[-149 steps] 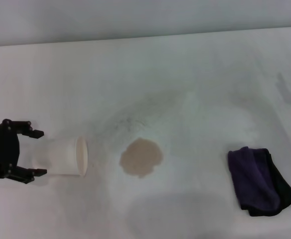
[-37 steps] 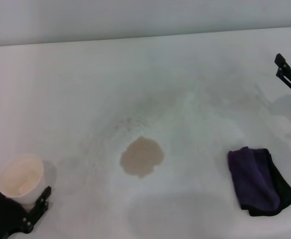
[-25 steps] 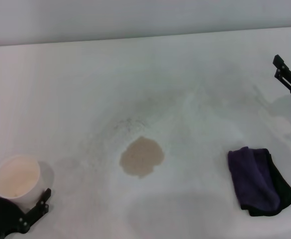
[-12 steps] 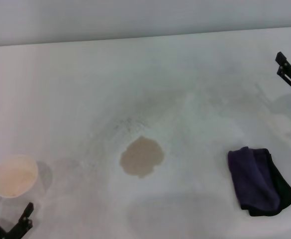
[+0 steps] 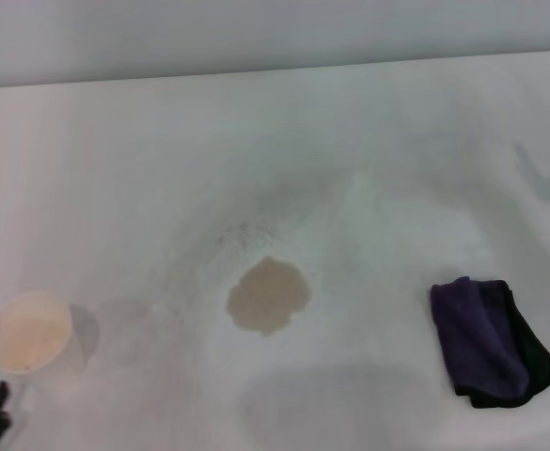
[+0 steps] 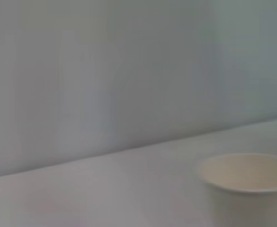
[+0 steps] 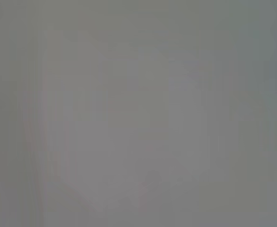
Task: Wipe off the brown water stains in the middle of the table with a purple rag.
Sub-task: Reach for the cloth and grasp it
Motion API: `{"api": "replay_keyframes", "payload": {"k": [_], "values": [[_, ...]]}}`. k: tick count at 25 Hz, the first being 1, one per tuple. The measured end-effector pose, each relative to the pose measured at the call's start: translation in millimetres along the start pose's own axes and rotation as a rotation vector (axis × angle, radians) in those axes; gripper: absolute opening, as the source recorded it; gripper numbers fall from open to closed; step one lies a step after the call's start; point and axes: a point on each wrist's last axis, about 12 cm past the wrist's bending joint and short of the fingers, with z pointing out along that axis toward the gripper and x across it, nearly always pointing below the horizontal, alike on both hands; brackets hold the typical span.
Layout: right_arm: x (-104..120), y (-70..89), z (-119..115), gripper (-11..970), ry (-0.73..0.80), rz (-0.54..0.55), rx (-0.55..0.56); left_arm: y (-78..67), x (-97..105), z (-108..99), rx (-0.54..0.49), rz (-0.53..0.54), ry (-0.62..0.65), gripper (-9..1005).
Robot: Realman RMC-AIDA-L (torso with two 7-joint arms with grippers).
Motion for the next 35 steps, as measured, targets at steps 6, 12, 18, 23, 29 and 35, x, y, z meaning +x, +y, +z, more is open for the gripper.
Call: {"api": "replay_keyframes", "payload": {"k": [6, 12, 18, 23, 29, 35], "values": [[-22.5, -18.7, 15.8, 836, 0.098, 0.255, -0.068, 16.9, -2.1, -7.8, -0.157, -0.01, -0.024, 891], [-62.6, -18.2, 42.6, 739, 0.273, 0.316, -0.221, 35.4, -5.9, -9.1, -0.303, -0.02, -0.056, 891], [-113.9, 10.1, 74.2, 695, 0.596, 0.129, -0.29, 49.7, -14.7, 2.4, -0.339, -0.034, -0.117, 892], [-141.8, 53.4, 91.4, 702, 0.88, -0.087, -0.202, 60.2, -23.8, 11.6, -0.345, 0.001, -0.168, 892], [-136.9, 100.6, 100.3, 719, 1.147, -0.216, -0.154, 68.2, -33.5, 21.9, -0.334, 0.038, -0.217, 891], [-126.5, 126.9, 96.9, 727, 1.312, -0.246, -0.096, 75.0, -40.3, 29.5, -0.336, 0.058, -0.25, 891]]}}
